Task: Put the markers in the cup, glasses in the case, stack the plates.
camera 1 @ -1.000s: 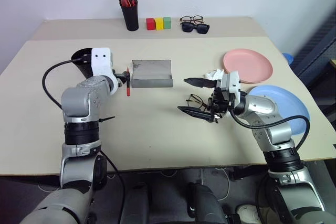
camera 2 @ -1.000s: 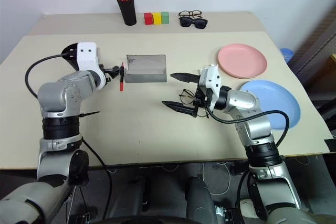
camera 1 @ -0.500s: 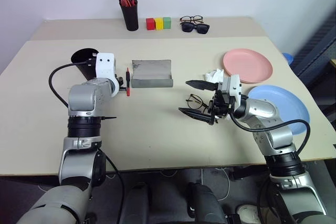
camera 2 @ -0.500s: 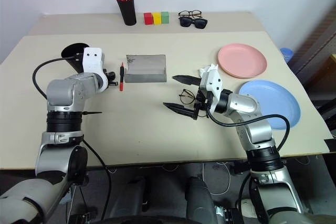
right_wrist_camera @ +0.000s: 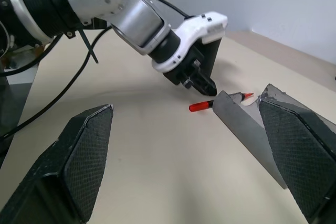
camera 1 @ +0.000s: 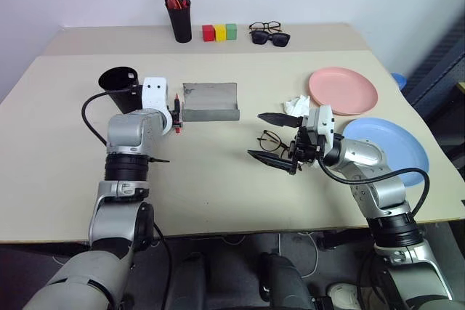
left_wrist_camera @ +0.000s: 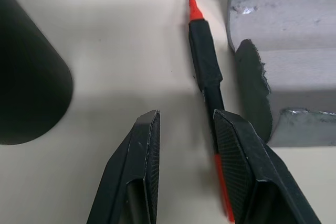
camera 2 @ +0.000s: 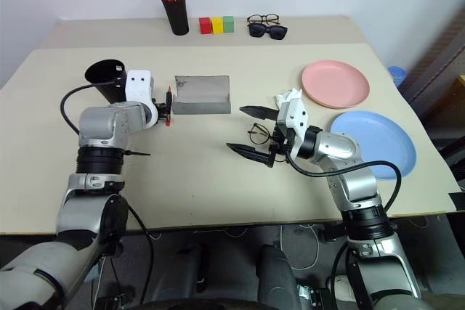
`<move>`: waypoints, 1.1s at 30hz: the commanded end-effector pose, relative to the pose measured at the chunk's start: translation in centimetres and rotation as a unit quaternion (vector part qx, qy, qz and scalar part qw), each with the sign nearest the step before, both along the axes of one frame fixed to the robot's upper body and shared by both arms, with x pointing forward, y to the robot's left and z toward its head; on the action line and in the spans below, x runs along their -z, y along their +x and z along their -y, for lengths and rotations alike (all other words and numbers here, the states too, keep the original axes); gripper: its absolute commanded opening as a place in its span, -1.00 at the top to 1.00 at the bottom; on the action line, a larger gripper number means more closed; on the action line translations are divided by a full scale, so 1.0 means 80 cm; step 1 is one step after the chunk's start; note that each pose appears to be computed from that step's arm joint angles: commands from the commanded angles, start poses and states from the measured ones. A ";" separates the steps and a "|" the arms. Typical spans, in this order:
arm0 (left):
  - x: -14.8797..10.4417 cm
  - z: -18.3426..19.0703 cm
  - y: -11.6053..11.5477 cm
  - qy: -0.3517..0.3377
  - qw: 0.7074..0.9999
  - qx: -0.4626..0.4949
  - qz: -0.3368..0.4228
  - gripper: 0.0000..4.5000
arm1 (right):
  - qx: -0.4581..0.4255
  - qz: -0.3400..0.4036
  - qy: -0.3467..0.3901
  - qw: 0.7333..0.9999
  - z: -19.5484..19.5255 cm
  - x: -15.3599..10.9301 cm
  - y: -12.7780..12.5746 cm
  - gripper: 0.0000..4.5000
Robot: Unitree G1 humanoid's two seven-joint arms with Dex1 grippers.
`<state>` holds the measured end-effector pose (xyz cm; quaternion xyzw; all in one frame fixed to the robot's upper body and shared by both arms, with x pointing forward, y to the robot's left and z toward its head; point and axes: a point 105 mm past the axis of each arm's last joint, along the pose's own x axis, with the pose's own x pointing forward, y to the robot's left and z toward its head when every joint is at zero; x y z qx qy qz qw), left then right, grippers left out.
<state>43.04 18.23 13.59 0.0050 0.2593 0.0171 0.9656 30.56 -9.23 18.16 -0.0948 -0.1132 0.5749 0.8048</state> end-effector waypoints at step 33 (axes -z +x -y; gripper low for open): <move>-0.183 0.013 -0.085 0.137 0.838 0.040 0.527 0.99 | 0.011 0.039 0.038 0.998 -0.001 -0.034 0.001 -1.00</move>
